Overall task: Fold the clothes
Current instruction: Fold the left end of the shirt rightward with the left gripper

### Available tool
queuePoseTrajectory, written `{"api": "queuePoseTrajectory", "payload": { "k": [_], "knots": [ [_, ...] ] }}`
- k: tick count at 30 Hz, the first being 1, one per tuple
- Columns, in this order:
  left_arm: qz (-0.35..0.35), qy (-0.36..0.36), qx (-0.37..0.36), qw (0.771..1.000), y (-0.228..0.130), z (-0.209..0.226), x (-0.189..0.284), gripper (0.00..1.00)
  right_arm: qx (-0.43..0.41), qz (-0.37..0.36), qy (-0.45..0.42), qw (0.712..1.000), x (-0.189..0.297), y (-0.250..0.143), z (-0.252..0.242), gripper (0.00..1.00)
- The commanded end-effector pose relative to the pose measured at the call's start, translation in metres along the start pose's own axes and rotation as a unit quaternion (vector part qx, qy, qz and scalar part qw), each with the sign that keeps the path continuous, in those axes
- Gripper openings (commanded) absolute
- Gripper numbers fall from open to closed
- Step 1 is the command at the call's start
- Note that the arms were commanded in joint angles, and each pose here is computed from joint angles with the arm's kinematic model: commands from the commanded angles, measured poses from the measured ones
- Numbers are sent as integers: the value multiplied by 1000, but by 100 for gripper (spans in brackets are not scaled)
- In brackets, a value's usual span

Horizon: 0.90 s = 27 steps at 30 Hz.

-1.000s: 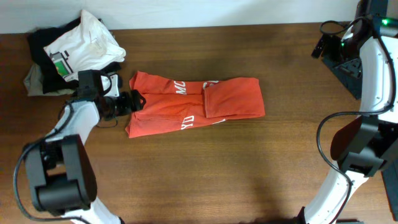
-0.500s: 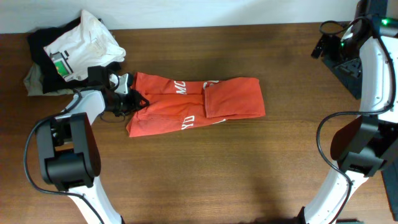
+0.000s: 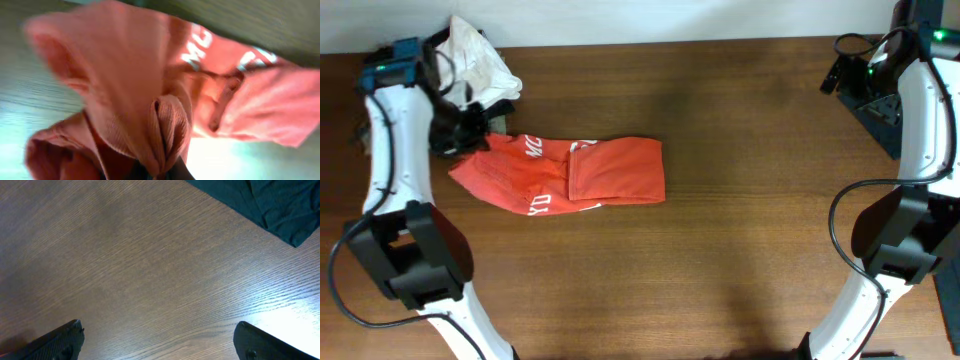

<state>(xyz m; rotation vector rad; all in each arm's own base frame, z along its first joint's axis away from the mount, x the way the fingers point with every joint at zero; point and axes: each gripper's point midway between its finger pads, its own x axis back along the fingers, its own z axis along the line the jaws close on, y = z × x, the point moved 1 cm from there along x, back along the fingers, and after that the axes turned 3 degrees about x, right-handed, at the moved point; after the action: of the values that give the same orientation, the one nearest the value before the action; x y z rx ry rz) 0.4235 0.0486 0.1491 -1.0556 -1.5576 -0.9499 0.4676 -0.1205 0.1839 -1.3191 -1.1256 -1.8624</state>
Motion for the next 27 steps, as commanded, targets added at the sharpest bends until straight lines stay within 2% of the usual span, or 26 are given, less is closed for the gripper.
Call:
{"api": "queuePoseTrajectory", "payload": {
  "k": [1, 6, 10, 12, 16, 18, 20, 21, 22, 23, 24, 26, 27],
  "knots": [
    [-6, -25, -79, 997, -19, -68, 12, 0, 4, -2, -6, 1000, 0, 1, -2, 99],
    [-25, -52, -190, 980, -48, -174, -6, 0, 4, -2, -6, 1000, 0, 1, -2, 99],
    [-34, -71, -253, 964, -70, -227, -18, 0, 4, -2, -6, 1000, 0, 1, -2, 99],
    [-17, -67, -261, 963, -79, -235, -31, 0, 4, -2, -6, 1000, 0, 1, -2, 99],
    [23, -56, -269, 961, -96, -255, -88, 1, 4, -2, -6, 1000, 0, 1, -2, 99],
    [31, -55, -280, 958, -103, -265, -107, 9, 4, -2, -6, 1000, 0, 1, -2, 99],
    [35, -55, -288, 956, -108, -273, -123, 9, 4, -2, -6, 1000, 0, 1, -2, 99],
    [31, -58, -292, 954, -109, -278, -124, 27, 4, -2, -6, 1000, 0, 1, -2, 99],
    [24, -62, -296, 953, -108, -282, -122, 65, 4, -2, -6, 1000, 0, 1, -2, 99],
    [21, -64, -296, 953, -107, -284, -117, 71, 4, -2, -6, 1000, 0, 1, -2, 99],
    [20, -66, -296, 953, -106, -287, -106, 72, 4, -2, -6, 1000, 0, 1, -2, 99],
    [7, -72, -302, 950, -103, -296, -56, 77, 4, -2, -6, 1000, 0, 1, -2, 99],
    [1, -56, -300, 952, -102, -290, -32, 84, 4, -2, -6, 1000, 0, 1, -2, 99]
  ]
}}
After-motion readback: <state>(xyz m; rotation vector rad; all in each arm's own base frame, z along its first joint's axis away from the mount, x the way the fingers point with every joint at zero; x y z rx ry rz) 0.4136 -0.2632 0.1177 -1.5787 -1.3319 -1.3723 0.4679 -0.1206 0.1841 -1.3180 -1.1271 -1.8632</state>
